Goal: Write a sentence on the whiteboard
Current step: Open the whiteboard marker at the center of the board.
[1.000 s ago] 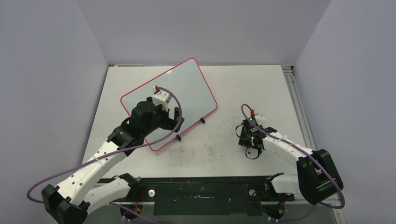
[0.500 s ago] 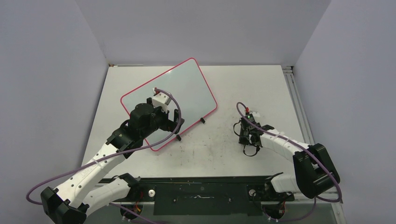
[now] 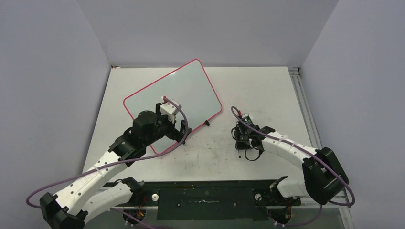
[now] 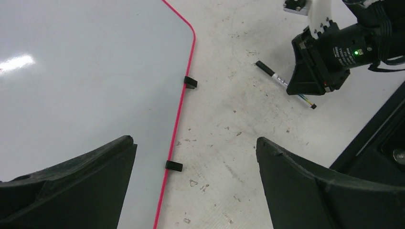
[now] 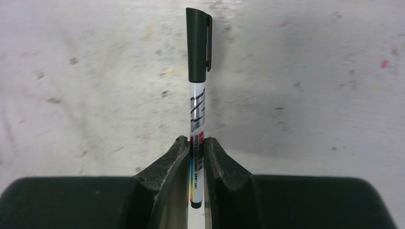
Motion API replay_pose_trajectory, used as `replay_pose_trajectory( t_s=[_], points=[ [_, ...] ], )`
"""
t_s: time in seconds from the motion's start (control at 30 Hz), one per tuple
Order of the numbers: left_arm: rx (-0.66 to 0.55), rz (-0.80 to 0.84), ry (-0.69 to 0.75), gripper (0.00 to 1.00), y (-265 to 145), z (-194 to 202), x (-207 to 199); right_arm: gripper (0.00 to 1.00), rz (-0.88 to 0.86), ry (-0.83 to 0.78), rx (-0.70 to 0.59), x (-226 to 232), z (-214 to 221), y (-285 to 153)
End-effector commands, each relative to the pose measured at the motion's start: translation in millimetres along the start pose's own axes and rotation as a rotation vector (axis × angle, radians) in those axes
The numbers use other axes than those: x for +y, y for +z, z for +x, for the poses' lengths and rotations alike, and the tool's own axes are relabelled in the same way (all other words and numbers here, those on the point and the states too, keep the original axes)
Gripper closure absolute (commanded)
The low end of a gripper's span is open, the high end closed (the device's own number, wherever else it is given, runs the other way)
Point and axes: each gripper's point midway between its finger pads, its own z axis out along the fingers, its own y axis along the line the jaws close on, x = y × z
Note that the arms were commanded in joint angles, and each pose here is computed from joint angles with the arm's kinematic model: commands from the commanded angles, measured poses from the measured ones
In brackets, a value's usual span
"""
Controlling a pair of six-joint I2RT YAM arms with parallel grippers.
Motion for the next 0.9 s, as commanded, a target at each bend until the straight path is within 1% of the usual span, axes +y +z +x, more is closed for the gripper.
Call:
replay_pose_trajectory(
  t_s=[0.0, 0.07, 0.1, 0.2, 0.3, 0.4, 0.57, 0.77, 0.87],
  points=[
    [-0.107, 0.200, 0.138, 0.04, -13, -13, -35, 0.95, -0.255, -0.078, -0.001, 58, -5, -45],
    [-0.149, 0.344, 0.238, 0.03, -22, -3, -61, 0.95, -0.362, -0.106, 0.041, 77, 6, -60],
    [-0.164, 0.391, 0.275, 0.03, -26, 2, -71, 0.95, -0.408, -0.121, 0.064, 85, 12, -67],
    [-0.177, 0.429, 0.363, 0.03, -36, 15, -87, 0.95, -0.521, -0.161, 0.147, 103, 33, -89],
    [-0.134, 0.468, 0.439, 0.03, -37, 40, -99, 0.95, -0.657, -0.205, 0.238, 125, 55, -115],
    [-0.062, 0.500, 0.517, 0.02, -38, 62, -113, 0.95, -0.744, -0.269, 0.299, 145, 79, -141],
    [-0.012, 0.549, 0.608, 0.02, -43, 86, -131, 0.95, -0.796, -0.342, 0.389, 157, 106, -169],
    [0.042, 0.618, 0.681, 0.00, -54, 110, -147, 0.95, -0.835, -0.377, 0.435, 158, 111, -190],
    [0.072, 0.644, 0.708, 0.16, -56, 120, -154, 0.95, -0.864, -0.390, 0.457, 160, 113, -199]
  ],
)
